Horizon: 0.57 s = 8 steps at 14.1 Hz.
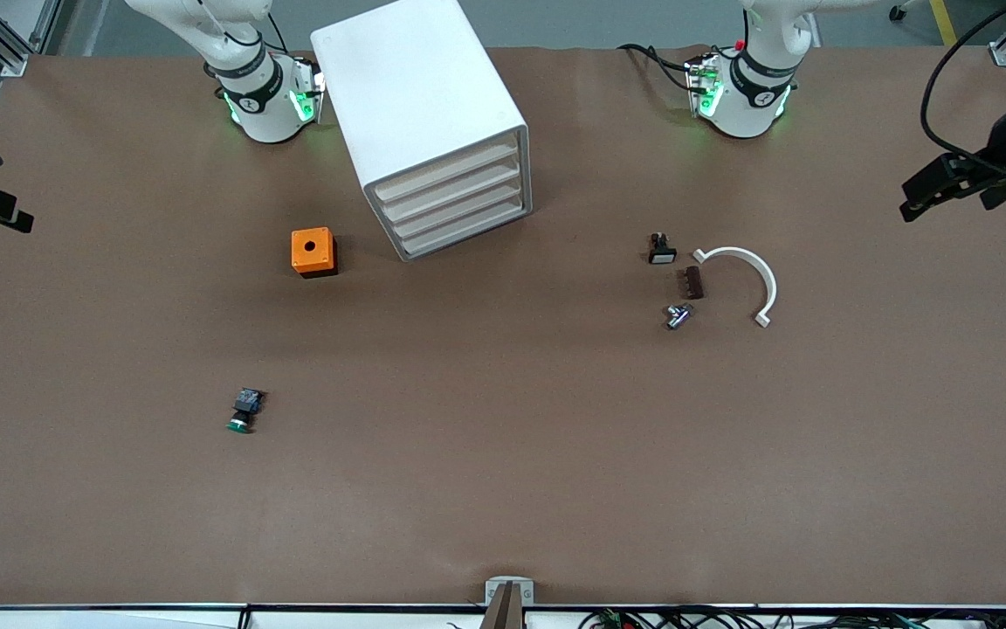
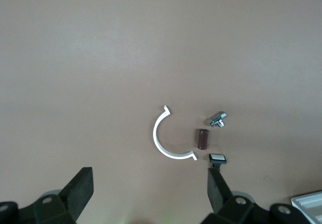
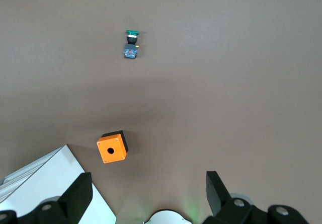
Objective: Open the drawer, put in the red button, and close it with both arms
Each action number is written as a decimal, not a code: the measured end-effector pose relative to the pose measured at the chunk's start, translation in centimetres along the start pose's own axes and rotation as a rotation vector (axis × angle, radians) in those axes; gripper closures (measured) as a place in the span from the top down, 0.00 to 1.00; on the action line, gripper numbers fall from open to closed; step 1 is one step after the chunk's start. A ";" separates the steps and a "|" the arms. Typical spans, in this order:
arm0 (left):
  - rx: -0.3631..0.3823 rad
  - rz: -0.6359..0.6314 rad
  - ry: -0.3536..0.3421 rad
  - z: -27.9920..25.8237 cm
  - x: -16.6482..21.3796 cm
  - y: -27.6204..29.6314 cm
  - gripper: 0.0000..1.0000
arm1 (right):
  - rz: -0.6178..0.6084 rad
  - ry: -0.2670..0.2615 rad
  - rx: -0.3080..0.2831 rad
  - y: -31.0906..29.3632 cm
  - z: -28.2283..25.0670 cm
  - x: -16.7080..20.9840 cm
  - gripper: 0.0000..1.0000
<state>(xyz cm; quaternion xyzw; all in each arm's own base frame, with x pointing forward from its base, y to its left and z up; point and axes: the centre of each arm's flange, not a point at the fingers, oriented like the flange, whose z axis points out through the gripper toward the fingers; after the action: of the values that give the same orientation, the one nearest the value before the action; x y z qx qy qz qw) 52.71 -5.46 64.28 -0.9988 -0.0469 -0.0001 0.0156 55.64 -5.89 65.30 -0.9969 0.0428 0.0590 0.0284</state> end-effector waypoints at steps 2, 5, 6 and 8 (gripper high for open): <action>0.001 0.032 -0.003 0.3 -0.4 1.8 1.00 | -0.013 0.005 -0.001 -0.7 -0.2 -0.5 1.00; -0.016 0.038 -0.005 0.5 -0.4 2.3 1.00 | -0.028 0.018 -0.003 -1.5 -0.4 -0.8 1.00; -0.018 0.036 -0.005 0.5 -0.4 2.2 1.00 | -0.030 0.029 -0.003 -1.7 -0.3 -0.9 1.00; -0.019 0.036 -0.008 0.6 -0.4 2.2 1.00 | -0.029 0.063 -0.002 -1.6 0.2 -1.7 1.00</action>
<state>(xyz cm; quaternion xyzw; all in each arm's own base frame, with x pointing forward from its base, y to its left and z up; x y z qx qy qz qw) 52.52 -7.71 63.58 -0.9996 -0.0289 0.0035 0.0060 54.12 -4.16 65.39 -0.9988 0.0292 0.0272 0.0271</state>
